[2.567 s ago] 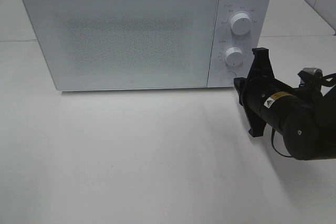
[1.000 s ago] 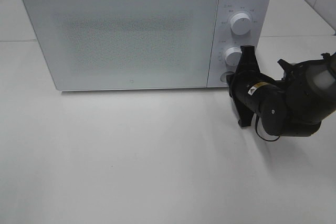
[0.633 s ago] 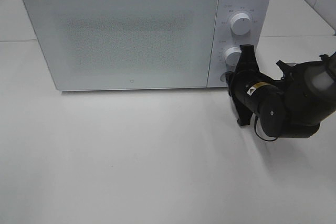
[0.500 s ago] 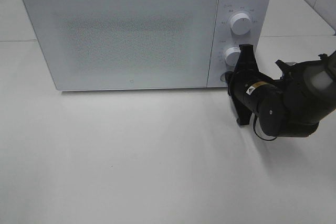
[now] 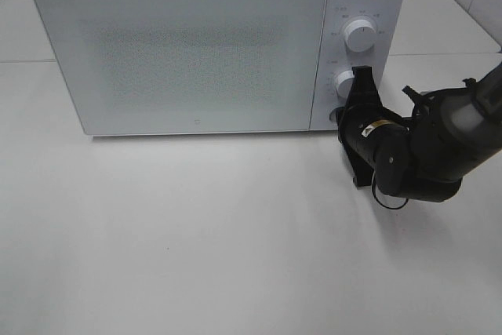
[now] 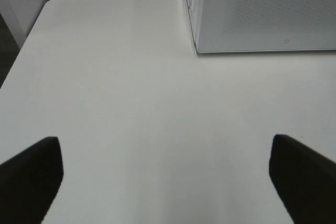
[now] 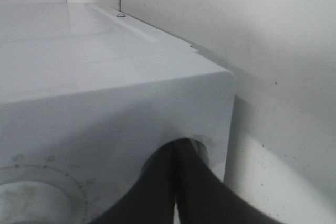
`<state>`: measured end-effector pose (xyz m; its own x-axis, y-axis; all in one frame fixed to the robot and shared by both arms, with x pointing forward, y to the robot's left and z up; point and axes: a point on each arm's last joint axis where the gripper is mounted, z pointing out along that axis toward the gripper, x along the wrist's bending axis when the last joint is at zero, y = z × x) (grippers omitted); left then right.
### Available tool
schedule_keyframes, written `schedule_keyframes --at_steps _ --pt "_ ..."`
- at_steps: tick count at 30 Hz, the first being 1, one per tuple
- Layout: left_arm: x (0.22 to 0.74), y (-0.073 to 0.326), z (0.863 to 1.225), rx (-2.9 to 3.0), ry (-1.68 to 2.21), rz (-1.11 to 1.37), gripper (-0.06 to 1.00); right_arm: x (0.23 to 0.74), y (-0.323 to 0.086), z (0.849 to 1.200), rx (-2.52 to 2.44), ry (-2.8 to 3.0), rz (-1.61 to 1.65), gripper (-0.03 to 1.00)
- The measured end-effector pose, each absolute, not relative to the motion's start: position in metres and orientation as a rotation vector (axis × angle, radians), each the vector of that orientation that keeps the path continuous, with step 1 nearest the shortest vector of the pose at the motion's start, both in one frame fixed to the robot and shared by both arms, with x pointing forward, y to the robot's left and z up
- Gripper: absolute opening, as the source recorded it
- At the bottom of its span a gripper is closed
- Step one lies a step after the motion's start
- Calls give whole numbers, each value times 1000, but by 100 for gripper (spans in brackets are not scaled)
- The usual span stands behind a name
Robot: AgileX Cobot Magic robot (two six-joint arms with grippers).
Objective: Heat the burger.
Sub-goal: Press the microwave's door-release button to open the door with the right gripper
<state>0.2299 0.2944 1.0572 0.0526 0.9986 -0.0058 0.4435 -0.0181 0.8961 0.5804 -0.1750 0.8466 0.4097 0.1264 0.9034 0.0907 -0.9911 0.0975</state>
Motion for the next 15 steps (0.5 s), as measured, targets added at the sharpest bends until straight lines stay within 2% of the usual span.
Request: schedule_keyframes --at_steps 15 --pt "230 294 1057 1568 1493 921 99 588 -169 844 2611 181 1632 0"
